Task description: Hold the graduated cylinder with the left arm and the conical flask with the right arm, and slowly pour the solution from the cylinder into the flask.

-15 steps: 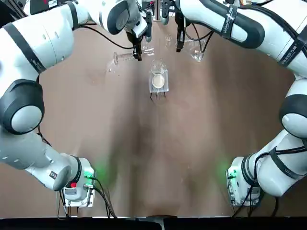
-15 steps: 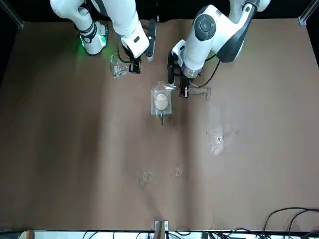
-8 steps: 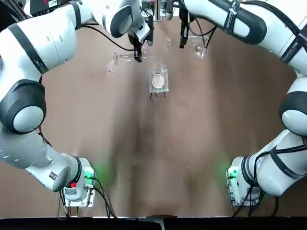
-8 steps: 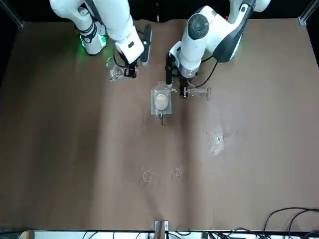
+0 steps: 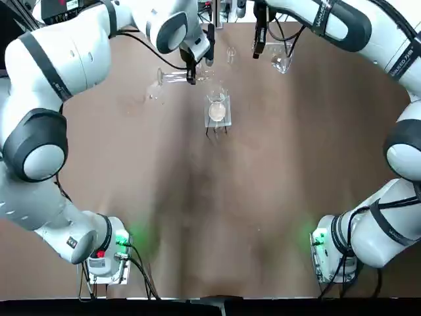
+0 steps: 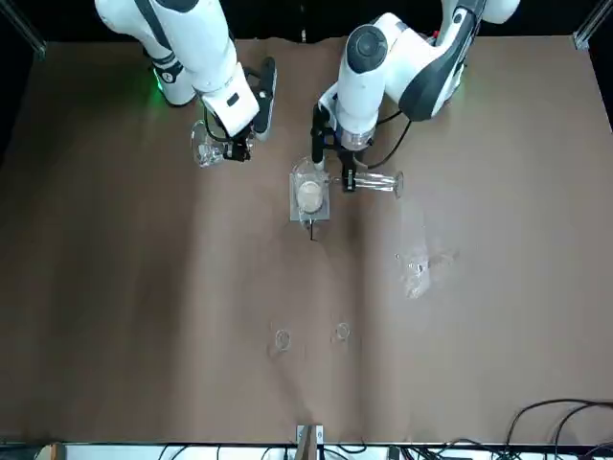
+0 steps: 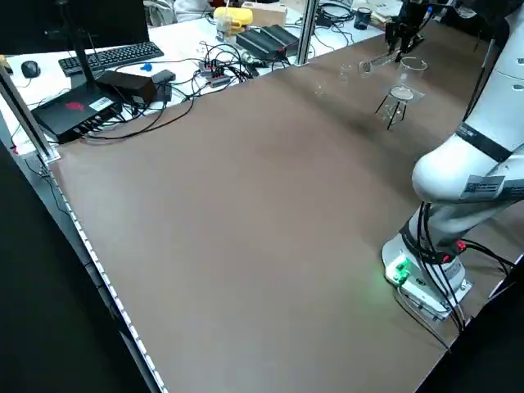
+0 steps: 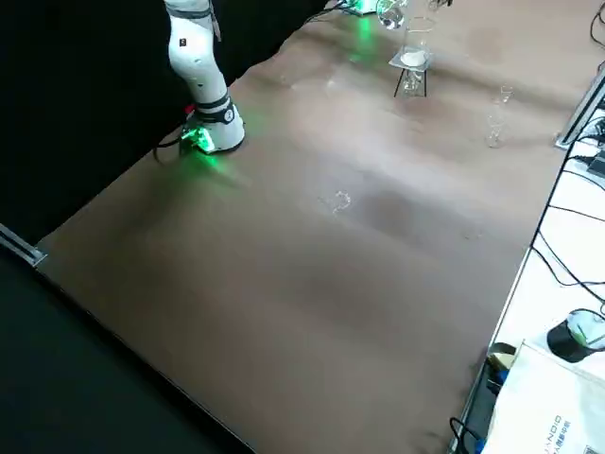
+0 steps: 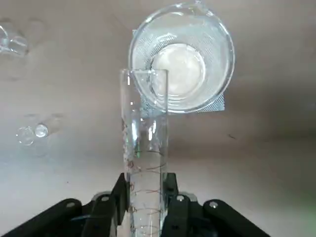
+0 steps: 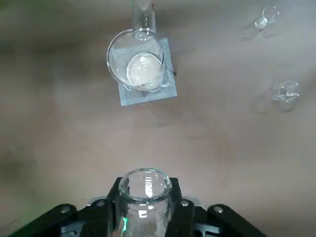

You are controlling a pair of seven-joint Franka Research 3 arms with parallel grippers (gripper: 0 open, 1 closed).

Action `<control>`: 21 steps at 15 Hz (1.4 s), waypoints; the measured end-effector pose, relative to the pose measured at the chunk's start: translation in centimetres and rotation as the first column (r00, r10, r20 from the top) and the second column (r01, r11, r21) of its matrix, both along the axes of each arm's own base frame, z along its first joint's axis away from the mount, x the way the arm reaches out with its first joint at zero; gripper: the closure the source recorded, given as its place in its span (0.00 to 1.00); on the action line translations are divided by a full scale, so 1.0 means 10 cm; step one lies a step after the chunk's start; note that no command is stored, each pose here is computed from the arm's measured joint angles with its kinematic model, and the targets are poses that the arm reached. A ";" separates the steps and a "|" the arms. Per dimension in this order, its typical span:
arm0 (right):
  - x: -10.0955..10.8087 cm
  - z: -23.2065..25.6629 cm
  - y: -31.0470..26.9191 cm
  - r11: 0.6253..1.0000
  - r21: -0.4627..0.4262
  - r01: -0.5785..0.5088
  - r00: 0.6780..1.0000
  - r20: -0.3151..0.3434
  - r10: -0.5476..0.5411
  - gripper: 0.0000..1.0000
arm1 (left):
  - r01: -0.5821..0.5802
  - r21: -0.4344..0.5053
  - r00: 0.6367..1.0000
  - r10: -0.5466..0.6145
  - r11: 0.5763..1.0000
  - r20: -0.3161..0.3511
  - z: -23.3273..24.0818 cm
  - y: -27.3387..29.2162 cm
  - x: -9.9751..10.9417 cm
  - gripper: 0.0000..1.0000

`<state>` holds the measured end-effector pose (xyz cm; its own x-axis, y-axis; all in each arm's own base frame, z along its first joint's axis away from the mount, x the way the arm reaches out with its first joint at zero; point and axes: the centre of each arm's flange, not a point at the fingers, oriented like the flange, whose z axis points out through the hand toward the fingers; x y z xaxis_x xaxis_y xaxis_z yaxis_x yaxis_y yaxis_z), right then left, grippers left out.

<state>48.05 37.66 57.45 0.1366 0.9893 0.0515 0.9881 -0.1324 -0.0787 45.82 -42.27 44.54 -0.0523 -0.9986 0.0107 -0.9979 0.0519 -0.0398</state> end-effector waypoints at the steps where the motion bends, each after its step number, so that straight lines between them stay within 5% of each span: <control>1: 0.00 0.00 0.00 1.000 0.000 0.000 1.000 0.000 0.000 0.61 | 0.007 0.012 1.000 -0.007 1.000 0.000 -0.02 -0.01 -0.02 0.66; 21: -0.01 0.01 0.02 1.000 0.002 -0.004 1.000 0.000 0.004 0.61 | 0.095 0.127 0.995 -0.096 0.987 -0.003 -0.04 -0.20 -0.30 0.66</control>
